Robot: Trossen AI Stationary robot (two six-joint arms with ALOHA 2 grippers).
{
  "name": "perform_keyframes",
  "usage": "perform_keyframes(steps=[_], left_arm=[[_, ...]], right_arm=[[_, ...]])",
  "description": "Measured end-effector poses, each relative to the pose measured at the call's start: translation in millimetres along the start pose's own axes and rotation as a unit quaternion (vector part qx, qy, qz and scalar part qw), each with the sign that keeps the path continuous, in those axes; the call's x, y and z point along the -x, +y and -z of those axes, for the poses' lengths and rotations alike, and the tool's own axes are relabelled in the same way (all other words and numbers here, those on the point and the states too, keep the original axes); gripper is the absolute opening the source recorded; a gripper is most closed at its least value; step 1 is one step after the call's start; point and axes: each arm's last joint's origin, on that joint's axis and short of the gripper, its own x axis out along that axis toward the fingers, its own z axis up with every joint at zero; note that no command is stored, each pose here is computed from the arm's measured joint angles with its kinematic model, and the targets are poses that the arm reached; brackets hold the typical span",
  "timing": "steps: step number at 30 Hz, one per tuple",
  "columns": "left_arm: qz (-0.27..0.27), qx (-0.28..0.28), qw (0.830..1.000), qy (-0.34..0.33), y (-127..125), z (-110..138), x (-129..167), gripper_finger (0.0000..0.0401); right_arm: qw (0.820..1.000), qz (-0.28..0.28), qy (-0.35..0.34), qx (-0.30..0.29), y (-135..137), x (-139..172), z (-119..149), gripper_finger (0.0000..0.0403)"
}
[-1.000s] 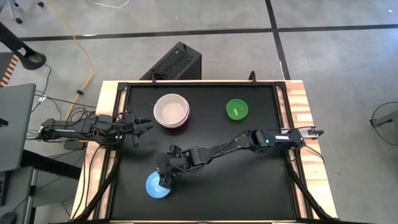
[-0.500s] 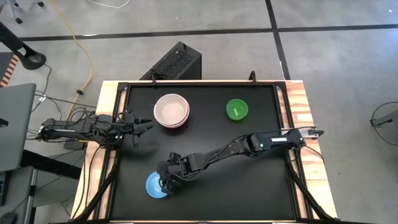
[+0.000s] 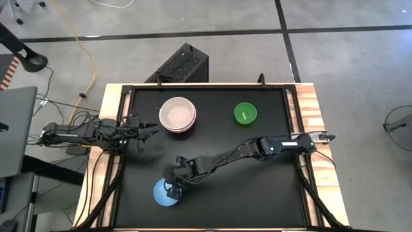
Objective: Nest bowls inside each other
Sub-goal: Stack the blue bowl on top of the gray bowl
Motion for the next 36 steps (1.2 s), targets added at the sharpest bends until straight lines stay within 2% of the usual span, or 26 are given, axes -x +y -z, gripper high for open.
perform_keyframes(steps=[4, 9, 12, 17, 20, 26, 32, 36], left_arm=[[0.005, 0.0, 1.0, 0.001, 0, 0, 0, 0.0128], [0.011, 0.0, 1.0, 0.001, -1, 0, 0, 0.0128], [0.011, 0.0, 1.0, 0.001, -1, 0, 0, 0.0128], [0.011, 0.001, 1.0, -0.001, -1, 0, 0, 0.0128], [0.011, 0.001, 1.0, -0.001, -1, 0, 0, 0.0128], [0.011, 0.0, 1.0, -0.002, -1, -1, 0, 0.0128], [0.011, -0.01, 1.0, -0.002, -1, 0, 0, 0.0128], [0.012, -0.011, 1.0, -0.001, -1, 0, 0, 0.0128]], right_arm=[[1.0, -0.003, 0.003, 0.001, 0, 36, -20, 0.0018], [0.999, 0.007, -0.034, -0.017, -14, 117, -62, 0.0016], [0.998, 0.038, -0.049, -0.027, -37, 152, -81, 0.0016], [0.989, 0.114, -0.083, -0.05, -89, 177, -104, 0.0016], [0.982, 0.14, -0.097, -0.077, -125, 182, -117, 0.0016], [0.971, 0.185, -0.069, -0.132, -198, 157, -119, 0.0016], [0.971, 0.168, -0.046, -0.165, -240, 129, -114, 0.0016], [0.969, 0.173, -0.032, -0.172, -255, 108, -106, 0.0016]])
